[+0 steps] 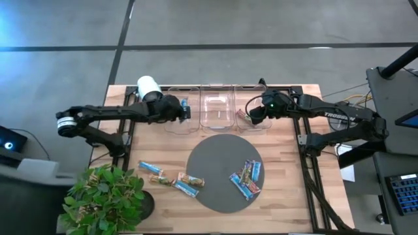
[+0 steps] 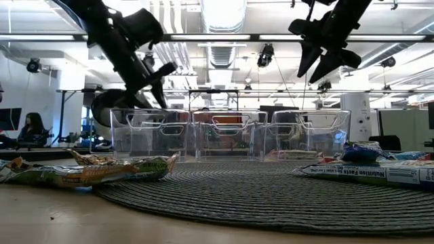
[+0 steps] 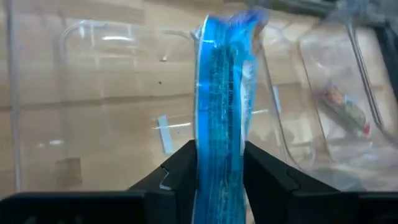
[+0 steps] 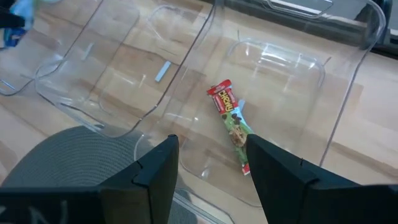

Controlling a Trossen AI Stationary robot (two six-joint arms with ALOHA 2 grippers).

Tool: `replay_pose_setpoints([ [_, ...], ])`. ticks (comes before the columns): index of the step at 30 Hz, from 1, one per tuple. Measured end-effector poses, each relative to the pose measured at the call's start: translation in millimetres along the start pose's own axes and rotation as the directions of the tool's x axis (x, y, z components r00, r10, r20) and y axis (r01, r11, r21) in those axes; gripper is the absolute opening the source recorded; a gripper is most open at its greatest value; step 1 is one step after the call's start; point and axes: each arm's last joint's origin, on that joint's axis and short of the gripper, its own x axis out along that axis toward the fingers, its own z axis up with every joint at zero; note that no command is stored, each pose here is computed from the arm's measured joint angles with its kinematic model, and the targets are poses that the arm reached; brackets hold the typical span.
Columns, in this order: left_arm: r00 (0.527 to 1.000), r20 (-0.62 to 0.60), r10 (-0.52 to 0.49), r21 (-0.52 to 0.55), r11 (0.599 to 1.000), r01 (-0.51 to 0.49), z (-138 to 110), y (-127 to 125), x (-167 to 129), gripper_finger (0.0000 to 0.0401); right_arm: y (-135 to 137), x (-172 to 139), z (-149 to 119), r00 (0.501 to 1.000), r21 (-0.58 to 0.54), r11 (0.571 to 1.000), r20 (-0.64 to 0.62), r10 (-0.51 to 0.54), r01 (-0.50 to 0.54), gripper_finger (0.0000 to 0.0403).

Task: Pick and place Granola Bars by type
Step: Put the blue granola bar into the left bin, then put the yellow granola bar into the middle bin

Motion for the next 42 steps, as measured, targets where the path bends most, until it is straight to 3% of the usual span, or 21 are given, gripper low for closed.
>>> replay_pose_setpoints([
  [9,1.000,0.022,0.015,0.094,0.995,-0.017,9,-3,-21,0.0132,-3,0,-4,0.999,-0.079,0.997,-0.043,-0.021,0.017,0.0178],
  [13,0.981,-0.106,-0.161,0.204,0.962,0.180,8,-15,-42,0.0132,-3,0,-8,0.992,-0.185,0.982,-0.123,0.010,-0.033,0.0178],
  [16,0.933,-0.222,-0.282,0.343,0.874,0.345,-5,-24,-61,0.0131,0,-2,-13,0.986,-0.221,0.972,-0.161,0.043,-0.078,0.0178],
  [20,0.878,-0.311,-0.363,0.482,0.736,0.475,-29,-34,-84,0.0131,4,-5,-22,0.978,-0.261,0.961,-0.204,0.037,-0.091,0.0178],
  [26,0.790,-0.474,-0.389,0.634,0.471,0.613,-73,-44,-109,0.0131,21,-13,-44,0.961,-0.433,0.881,-0.265,0.081,-0.194,0.0178],
  [32,0.768,-0.607,-0.204,0.694,0.337,0.637,-121,-38,-114,0.0131,29,-7,-51,0.958,-0.417,0.891,-0.282,0.060,-0.179,0.0178],
  [37,0.786,-0.618,0.025,0.777,0.175,0.605,-155,-27,-101,0.0131,32,3,-54,0.953,-0.419,0.894,-0.302,0.026,-0.157,0.0178],
  [42,0.780,-0.613,0.127,0.790,0.123,0.601,-177,-24,-90,0.0131,34,8,-55,0.950,-0.422,0.895,-0.312,0.008,-0.146,0.0178],
])
